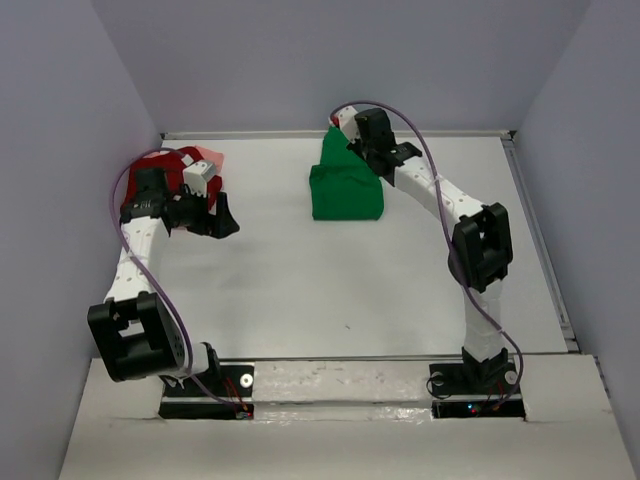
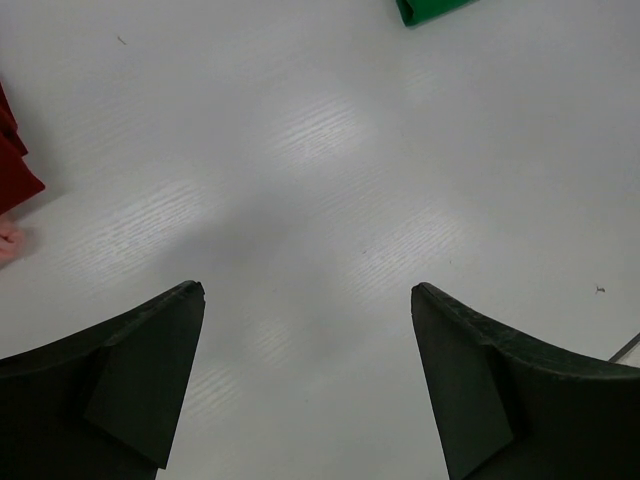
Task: Fold and stack the t-shirts
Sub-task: Fold the tshirt
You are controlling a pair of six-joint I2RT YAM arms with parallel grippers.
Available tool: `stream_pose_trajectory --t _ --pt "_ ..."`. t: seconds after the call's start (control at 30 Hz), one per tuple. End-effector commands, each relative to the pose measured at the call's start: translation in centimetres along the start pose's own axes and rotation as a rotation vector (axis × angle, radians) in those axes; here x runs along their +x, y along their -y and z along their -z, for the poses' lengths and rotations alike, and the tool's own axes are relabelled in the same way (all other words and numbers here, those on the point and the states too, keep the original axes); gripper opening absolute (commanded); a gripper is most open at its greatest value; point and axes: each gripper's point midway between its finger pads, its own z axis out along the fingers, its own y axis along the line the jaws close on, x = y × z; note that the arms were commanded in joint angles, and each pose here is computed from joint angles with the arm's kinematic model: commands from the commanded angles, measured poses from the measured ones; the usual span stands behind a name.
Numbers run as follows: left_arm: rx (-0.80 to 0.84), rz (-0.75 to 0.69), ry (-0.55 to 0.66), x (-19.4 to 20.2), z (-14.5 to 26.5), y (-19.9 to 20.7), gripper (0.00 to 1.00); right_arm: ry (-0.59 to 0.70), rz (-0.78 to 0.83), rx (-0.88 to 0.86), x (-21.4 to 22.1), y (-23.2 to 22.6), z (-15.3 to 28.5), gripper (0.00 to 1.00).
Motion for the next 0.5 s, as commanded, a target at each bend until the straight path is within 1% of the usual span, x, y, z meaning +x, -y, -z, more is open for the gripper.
stream_pose_trajectory --t 0.0,0.03,0.1,0.13,0.17,0.2,0.33,0.47 --pt "0.002 -0.04 0.031 -0.7 0.9 0.9 0.94 0.008 -0.097 -0.064 -1.1 -0.9 -2.1 0.0" --pt "-0.023 -0.047 0.032 -0.6 1.0 0.6 0.94 0.03 -0.115 -0.076 -2.6 -0.4 -1.8 0.0" --pt "-0.044 -0.056 0.037 -0.4 1.2 0.5 0.94 0.035 -0.133 -0.1 -3.1 -0.6 -2.9 0.0" --pt "-0.057 -0.06 0.04 -0.2 1.4 0.5 0.94 0.024 -0.136 -0.132 -2.7 -2.0 -4.2 0.0" --pt "-0.08 -0.065 0.043 -0.3 1.6 0.2 0.94 0.048 -0.149 -0.132 -3.7 -1.5 -4.1 0.0" --pt "-0.092 -0.07 0.05 -0.3 1.8 0.2 0.94 0.062 -0.155 -0.155 -4.1 -2.1 -4.5 0.0" --pt "-0.129 -0.069 0.045 0.0 2.0 -0.3 0.95 0.079 -0.169 -0.219 -4.3 -4.3 -6.1 0.0" --pt "-0.145 -0.065 0.035 0.1 1.9 -0.8 0.95 0.056 -0.171 -0.267 -3.2 -6.7 -7.9 0.0"
